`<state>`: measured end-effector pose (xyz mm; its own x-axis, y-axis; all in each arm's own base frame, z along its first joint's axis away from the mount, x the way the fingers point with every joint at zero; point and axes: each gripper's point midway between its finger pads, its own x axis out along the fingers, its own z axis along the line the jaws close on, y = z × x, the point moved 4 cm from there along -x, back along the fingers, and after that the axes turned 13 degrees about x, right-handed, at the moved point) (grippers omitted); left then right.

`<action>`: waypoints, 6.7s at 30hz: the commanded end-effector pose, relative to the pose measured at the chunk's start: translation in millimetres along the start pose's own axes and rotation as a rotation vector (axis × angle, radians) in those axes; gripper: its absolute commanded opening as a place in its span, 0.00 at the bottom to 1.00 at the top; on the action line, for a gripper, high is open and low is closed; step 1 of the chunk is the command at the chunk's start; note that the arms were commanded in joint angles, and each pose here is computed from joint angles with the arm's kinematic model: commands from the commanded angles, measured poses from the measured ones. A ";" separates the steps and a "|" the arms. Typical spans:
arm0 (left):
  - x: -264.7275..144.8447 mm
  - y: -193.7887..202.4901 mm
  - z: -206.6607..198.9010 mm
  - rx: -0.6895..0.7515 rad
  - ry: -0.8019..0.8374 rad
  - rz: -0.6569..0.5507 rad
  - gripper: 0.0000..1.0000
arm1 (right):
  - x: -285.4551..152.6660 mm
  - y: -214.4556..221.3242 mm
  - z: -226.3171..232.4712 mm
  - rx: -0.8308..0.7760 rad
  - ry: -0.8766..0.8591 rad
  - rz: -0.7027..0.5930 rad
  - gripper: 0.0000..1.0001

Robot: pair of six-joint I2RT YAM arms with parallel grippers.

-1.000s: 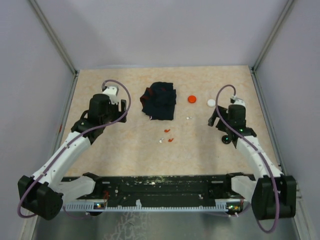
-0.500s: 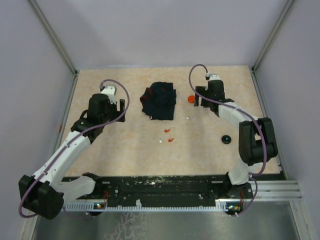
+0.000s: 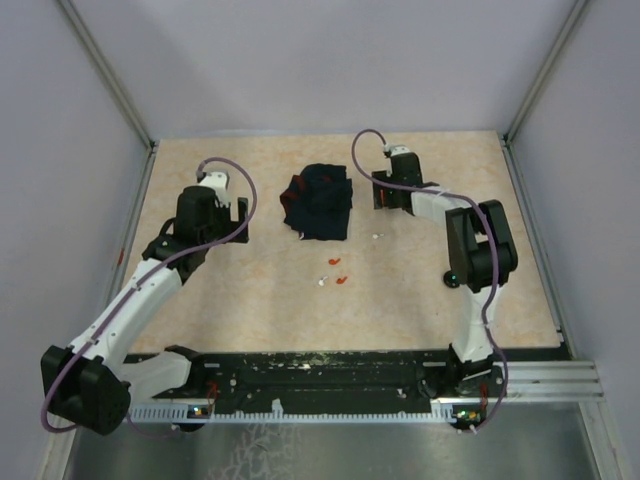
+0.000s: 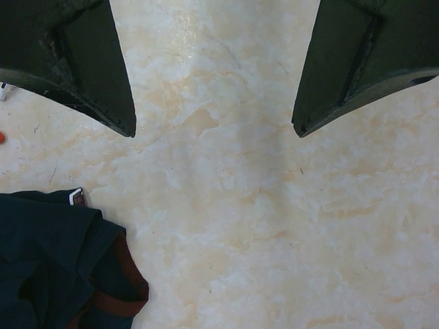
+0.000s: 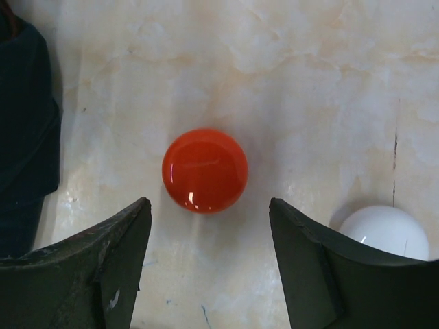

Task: Insert the wireless bluetooth earbuds into the charging case
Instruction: Pick up the charging case at the center of the board.

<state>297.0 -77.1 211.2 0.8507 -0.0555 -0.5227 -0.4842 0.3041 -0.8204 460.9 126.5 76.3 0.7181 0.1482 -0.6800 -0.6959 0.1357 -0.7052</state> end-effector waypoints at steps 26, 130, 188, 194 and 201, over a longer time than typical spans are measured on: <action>-2.7 -7.7 -5.9 -0.039 0.068 -0.033 1.00 | -10.4 -7.2 30.0 -0.071 -0.048 -0.026 0.42; -93.9 -110.8 -130.9 0.152 1.031 -0.490 0.03 | -307.2 39.0 184.1 -0.388 -1.138 -0.506 0.88; -144.0 -102.7 -151.9 0.536 1.289 -0.592 0.02 | -341.1 45.2 201.7 -0.496 -1.449 -0.433 0.35; -146.8 -105.0 -152.5 0.525 1.296 -0.615 0.01 | -339.0 47.5 201.1 -0.493 -1.449 -0.428 0.35; -149.1 -106.3 -152.9 0.522 1.306 -0.625 0.01 | -337.0 50.3 200.3 -0.490 -1.449 -0.427 0.33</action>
<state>193.3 -244.8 330.7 -0.0042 -0.9714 -0.2373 0.1855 0.2324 -0.9548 185.7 279.9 301.2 0.0651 0.9933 0.0956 -0.2145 0.1075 -0.9708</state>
